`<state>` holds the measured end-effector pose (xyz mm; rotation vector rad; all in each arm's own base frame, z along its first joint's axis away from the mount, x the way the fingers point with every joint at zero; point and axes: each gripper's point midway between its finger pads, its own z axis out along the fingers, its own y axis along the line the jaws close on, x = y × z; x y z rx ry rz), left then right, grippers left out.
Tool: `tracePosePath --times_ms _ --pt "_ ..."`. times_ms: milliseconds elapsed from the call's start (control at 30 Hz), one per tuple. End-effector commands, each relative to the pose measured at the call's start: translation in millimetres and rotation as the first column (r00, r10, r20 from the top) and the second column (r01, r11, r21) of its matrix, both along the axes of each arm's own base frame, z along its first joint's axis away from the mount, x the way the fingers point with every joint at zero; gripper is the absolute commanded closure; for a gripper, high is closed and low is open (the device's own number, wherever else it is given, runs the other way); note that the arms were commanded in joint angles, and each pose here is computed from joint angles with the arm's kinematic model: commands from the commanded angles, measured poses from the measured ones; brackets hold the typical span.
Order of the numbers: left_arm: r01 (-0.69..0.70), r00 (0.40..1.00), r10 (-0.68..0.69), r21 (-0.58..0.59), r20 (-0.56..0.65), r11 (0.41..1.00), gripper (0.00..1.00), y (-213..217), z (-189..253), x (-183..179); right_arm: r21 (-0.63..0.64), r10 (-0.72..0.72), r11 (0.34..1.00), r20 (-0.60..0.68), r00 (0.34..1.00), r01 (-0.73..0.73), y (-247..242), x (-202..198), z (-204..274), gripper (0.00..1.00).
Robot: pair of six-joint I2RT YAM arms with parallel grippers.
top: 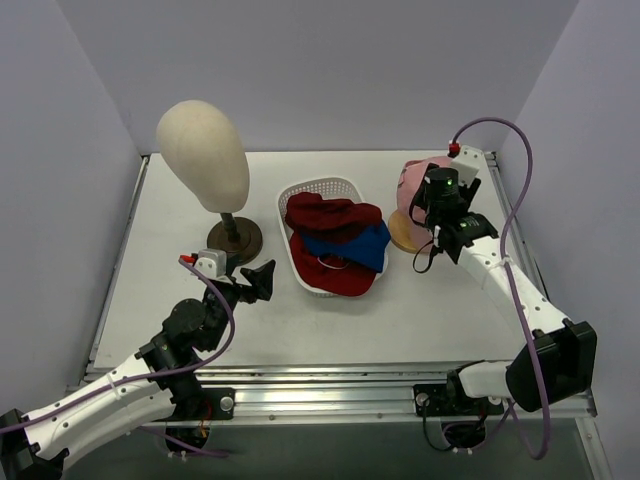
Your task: Stack the hats
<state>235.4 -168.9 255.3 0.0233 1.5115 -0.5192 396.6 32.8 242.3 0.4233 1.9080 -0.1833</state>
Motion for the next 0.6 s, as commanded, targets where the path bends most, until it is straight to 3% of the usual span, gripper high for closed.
tracePosePath --times_ms 0,233,567 --pt "-0.006 1.0 0.007 -0.041 0.027 0.999 0.06 1.6 11.1 0.2 0.053 -0.111 0.993 0.044 0.993 0.109 -20.3 -8.3 21.2 0.44" --pt "-0.033 0.999 0.033 -0.063 0.01 0.997 0.06 6.7 3.2 0.7 0.139 -0.103 0.985 0.021 0.994 0.099 -41.2 17.2 31.3 0.36" --pt "-0.002 1.0 0.002 -0.046 0.014 0.999 0.06 -2.1 2.7 1.6 0.02 -0.002 1.0 -0.156 0.988 0.005 -40.7 69.9 2.8 0.31"
